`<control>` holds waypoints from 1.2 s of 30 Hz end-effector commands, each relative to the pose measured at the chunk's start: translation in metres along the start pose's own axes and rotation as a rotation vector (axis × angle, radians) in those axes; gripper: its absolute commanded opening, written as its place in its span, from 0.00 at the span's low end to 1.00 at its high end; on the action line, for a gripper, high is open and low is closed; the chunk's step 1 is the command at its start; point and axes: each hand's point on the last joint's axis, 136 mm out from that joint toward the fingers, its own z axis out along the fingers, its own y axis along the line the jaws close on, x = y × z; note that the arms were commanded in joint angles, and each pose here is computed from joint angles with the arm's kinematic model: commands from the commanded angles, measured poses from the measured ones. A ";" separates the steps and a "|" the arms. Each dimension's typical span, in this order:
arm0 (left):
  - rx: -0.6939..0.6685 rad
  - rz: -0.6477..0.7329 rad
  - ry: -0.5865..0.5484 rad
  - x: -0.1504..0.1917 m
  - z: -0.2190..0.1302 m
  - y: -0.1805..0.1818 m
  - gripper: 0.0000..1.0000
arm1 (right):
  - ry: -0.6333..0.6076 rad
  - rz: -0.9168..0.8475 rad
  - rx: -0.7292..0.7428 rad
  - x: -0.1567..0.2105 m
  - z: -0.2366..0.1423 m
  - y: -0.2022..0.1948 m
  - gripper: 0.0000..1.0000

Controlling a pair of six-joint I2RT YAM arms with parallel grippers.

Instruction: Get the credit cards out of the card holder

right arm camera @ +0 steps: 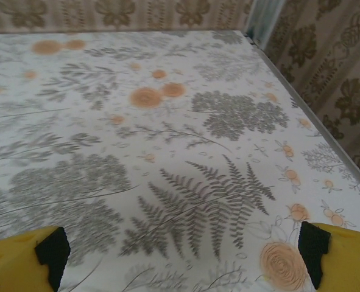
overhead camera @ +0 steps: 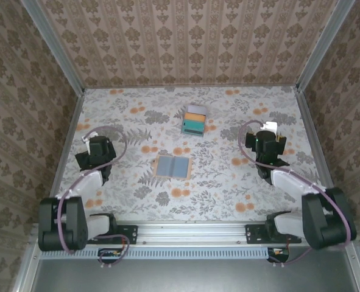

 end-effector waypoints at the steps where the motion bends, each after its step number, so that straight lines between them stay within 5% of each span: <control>1: 0.138 0.012 -0.112 -0.028 0.016 -0.031 1.00 | -0.085 0.076 -0.018 -0.013 0.020 -0.004 1.00; 8: 0.250 0.108 -0.130 -0.041 0.036 -0.065 1.00 | -0.078 0.033 -0.221 0.003 0.032 0.031 1.00; 13: 0.381 0.126 -0.257 -0.030 0.019 -0.080 1.00 | -0.129 0.058 -0.210 0.013 0.028 0.025 1.00; 36: 0.358 0.150 -0.281 -0.025 0.019 -0.082 1.00 | -0.119 0.045 -0.225 0.013 0.030 0.029 1.00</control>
